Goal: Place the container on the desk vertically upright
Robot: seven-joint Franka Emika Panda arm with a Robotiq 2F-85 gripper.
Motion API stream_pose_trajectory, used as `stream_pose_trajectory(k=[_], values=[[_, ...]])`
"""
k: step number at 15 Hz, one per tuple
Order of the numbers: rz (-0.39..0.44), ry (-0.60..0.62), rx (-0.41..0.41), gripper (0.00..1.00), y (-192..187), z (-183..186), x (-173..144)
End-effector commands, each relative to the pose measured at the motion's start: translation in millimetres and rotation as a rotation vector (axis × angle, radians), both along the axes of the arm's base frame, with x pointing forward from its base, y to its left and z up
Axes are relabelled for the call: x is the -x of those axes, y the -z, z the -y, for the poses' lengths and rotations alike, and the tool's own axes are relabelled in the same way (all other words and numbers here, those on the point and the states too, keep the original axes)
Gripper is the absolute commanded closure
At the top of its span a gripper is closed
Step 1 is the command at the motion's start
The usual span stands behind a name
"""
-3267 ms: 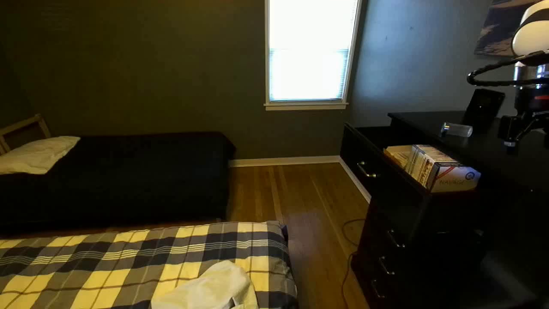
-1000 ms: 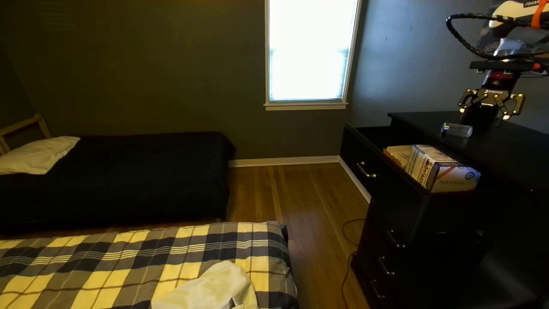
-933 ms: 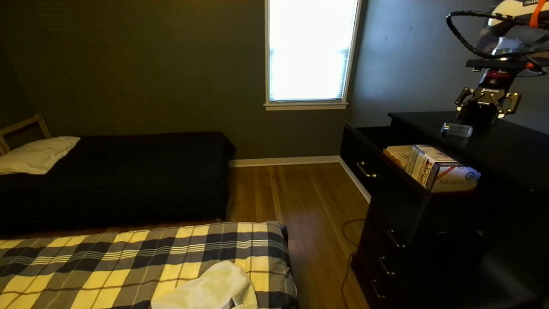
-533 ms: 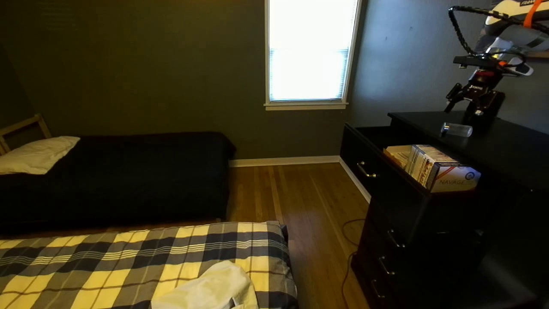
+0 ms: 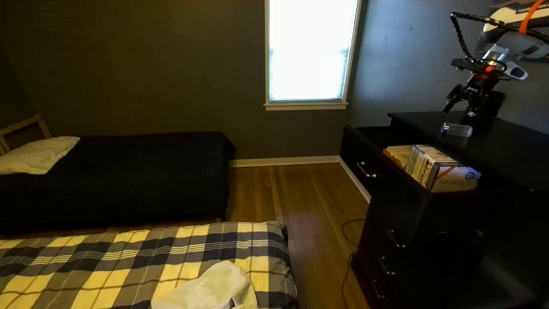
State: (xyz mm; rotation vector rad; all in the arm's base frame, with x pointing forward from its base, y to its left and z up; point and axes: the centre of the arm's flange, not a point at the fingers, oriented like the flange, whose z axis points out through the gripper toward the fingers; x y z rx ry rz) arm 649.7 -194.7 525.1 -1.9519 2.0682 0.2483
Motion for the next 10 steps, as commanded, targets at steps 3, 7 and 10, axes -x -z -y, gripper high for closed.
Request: stream_pose_trajectory(k=[3,7,10], values=[[0.005,0.034,0.003,0.00,3,2,-7],[-0.014,0.207,0.048,0.00,11,12,-20],[-0.006,0.307,0.070,0.00,19,17,-28]])
